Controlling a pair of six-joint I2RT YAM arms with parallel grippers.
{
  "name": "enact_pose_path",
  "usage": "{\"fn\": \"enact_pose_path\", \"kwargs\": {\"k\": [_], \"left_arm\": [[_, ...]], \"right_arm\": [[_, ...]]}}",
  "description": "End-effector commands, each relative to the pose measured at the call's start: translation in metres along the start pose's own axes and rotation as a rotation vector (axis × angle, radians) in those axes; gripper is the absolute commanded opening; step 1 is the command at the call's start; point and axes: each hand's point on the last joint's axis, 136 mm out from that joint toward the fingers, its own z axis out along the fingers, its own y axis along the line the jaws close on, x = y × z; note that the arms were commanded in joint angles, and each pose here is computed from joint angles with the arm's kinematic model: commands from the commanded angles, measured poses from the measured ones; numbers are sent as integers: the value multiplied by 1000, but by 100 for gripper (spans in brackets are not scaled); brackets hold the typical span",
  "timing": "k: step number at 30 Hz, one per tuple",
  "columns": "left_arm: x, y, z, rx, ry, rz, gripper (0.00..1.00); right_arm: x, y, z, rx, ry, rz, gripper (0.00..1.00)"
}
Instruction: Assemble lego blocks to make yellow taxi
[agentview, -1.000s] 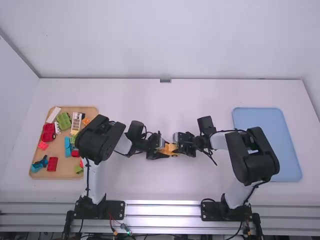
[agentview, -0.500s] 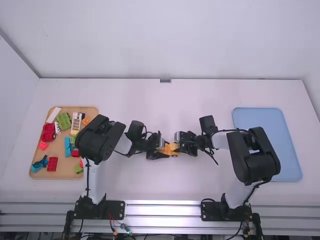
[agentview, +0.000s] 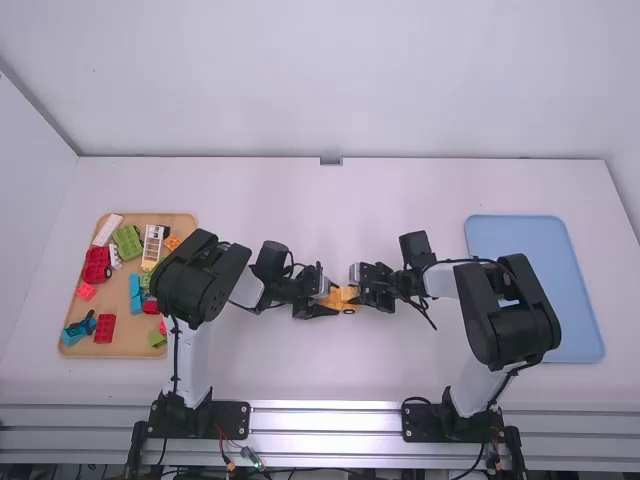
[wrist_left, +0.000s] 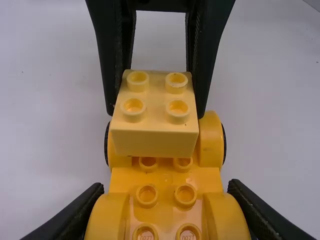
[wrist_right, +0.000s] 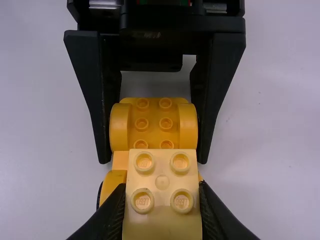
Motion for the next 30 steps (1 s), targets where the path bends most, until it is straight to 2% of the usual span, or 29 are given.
{"fn": "enact_pose_path", "kwargs": {"k": [1, 5, 10, 23, 30], "left_arm": [[21, -1, 2, -29, 75, -51, 27], [21, -1, 2, -29, 75, -51, 26], [21, 0, 2, -31, 77, -51, 26], [21, 0, 2, -31, 78, -51, 26], [21, 0, 2, -31, 77, -51, 26]], "right_arm": [[-2, -8, -4, 19, 9, 27, 11], [-4, -12, -5, 26, 6, 66, 6], [-4, -5, -5, -2, 3, 43, 6], [-6, -4, -7, -19, 9, 65, 7], [-5, -5, -7, -13, 14, 58, 10]]}}
